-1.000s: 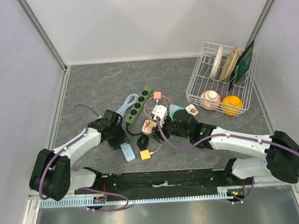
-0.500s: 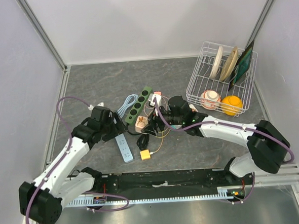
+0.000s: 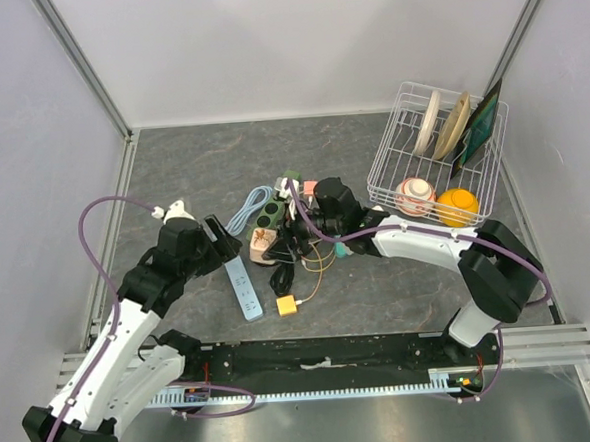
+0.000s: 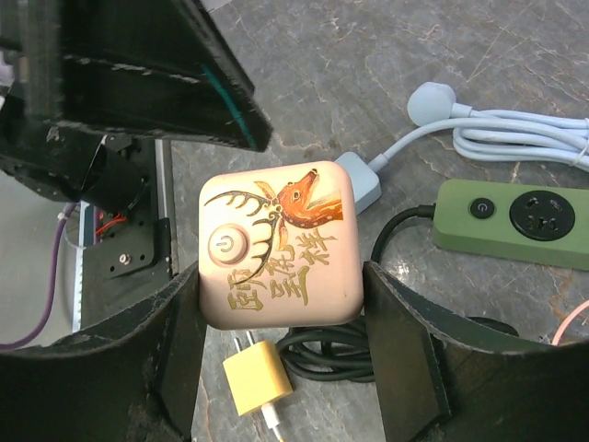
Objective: Insert the plug
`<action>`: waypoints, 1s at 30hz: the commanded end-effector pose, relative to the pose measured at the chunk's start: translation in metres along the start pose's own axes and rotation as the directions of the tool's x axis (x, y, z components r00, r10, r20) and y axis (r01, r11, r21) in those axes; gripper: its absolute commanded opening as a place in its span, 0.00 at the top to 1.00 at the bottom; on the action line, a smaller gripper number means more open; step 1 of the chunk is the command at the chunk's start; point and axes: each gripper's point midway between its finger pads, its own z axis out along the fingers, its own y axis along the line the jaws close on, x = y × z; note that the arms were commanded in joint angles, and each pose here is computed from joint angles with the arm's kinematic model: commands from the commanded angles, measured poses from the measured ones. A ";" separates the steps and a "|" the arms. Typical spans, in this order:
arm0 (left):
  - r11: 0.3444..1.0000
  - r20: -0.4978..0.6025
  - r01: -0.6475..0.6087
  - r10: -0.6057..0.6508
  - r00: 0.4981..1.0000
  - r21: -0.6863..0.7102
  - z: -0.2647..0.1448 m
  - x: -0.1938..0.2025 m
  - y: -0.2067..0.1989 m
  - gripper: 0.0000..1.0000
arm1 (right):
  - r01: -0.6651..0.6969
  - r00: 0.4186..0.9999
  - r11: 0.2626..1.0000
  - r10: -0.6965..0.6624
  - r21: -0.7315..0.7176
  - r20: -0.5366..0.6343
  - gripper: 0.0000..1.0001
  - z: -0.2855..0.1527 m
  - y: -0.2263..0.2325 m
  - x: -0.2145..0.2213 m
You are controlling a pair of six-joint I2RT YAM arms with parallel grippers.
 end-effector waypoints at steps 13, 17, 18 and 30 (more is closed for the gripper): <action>0.814 0.276 -0.358 0.252 0.927 0.458 -0.020 -0.010 -0.070 0.09 | -0.459 0.886 0.809 0.384 0.367 0.262 1.00 -0.024 -0.033 -0.043; 0.739 0.332 -0.455 0.322 0.887 0.497 -0.030 -0.012 -0.086 0.08 | -0.494 0.865 0.780 0.395 0.384 0.310 1.00 -0.047 -0.023 -0.064; 0.721 0.354 -0.481 0.336 0.873 0.500 -0.033 -0.013 -0.089 0.08 | -0.508 0.855 0.776 0.401 0.375 0.329 1.00 -0.050 -0.021 -0.070; 0.350 0.635 -0.832 0.538 0.555 0.430 -0.058 0.002 -0.150 0.08 | -0.587 0.795 0.752 0.466 0.298 0.389 1.00 -0.074 0.009 -0.088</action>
